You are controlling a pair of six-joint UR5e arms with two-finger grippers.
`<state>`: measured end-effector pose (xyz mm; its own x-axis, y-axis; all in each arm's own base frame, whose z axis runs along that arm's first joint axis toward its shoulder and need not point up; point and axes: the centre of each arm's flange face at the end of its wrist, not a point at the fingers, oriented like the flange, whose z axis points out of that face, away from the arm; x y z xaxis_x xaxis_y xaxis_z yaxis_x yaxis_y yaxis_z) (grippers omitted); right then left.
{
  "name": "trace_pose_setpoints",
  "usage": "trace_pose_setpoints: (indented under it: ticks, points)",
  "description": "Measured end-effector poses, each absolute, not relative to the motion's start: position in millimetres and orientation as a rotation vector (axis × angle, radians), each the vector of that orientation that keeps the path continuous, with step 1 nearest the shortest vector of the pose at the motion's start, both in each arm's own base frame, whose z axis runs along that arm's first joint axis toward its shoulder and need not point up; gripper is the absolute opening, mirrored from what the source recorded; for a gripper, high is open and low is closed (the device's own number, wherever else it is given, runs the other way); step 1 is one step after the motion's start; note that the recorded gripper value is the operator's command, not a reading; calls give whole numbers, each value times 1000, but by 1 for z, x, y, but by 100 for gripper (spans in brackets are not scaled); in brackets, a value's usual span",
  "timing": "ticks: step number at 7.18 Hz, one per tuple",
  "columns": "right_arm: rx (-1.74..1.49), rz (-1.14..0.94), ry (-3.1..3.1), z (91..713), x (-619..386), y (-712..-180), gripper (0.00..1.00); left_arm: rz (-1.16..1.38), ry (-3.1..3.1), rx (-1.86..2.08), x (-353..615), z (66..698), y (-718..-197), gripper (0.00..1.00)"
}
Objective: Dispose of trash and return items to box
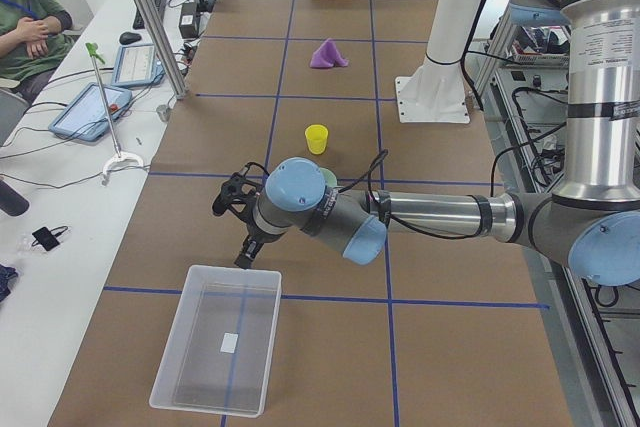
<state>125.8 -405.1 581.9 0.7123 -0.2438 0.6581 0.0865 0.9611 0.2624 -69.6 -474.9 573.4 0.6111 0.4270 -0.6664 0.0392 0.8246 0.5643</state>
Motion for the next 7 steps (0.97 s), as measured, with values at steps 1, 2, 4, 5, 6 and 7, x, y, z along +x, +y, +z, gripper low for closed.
trace_pose_setpoints:
  ticks: [1,2,4,5,6,7]
  points:
    - [220,-183,-787,578,119,-407,100,290,927,550,-35,573,-479,99]
    - [220,-169,-813,572,110,-411,100,292,958,505,1,570,-480,99]
    - [224,-96,-820,565,93,-416,100,218,917,445,75,570,-479,99]
    - [222,-64,-806,567,87,-414,100,185,906,412,120,570,-473,99]
    - [217,-44,-795,568,82,-413,100,155,921,383,163,565,-464,99]
    - [219,-38,-790,569,80,-412,100,135,947,343,198,560,-454,99]
